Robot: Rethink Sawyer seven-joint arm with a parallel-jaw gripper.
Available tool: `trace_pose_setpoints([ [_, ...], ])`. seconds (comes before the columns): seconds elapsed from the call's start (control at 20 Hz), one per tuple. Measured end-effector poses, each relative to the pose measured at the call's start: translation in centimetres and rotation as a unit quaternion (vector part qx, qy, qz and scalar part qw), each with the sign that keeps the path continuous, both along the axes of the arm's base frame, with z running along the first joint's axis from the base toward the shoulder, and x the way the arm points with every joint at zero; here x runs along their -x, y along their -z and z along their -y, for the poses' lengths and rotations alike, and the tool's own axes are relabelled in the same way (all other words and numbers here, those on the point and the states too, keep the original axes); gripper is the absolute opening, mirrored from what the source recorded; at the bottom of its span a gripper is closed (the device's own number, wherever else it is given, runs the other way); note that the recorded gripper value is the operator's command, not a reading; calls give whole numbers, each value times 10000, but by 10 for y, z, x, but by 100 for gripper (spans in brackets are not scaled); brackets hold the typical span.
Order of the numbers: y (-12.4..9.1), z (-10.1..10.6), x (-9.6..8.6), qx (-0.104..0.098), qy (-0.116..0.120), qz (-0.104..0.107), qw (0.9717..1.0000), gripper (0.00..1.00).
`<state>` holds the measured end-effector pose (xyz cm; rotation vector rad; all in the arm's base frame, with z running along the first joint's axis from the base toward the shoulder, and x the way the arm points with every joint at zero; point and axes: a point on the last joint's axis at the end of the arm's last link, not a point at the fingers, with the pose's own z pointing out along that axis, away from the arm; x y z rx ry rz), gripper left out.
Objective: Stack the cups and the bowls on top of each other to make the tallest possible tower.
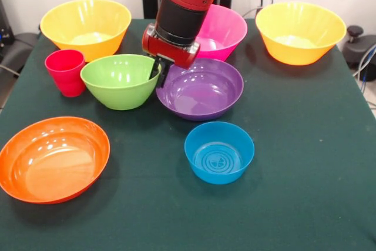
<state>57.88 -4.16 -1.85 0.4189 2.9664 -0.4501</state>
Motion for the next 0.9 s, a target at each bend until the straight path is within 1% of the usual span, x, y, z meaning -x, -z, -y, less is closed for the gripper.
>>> trace_pose_setpoints([
  [0.25, -1, 0, 0, -4, 6, -12, 10000, 0],
  [0.4, -3, -1, 1, -16, 38, -84, 10000, 0],
  [0.6, -8, -1, 5, -49, 125, -315, 9994, 0],
  [0.7, -15, -2, 7, -73, 200, -479, 9986, 0],
  [0.9, -30, -2, 8, -112, 317, -695, 9970, 0],
])
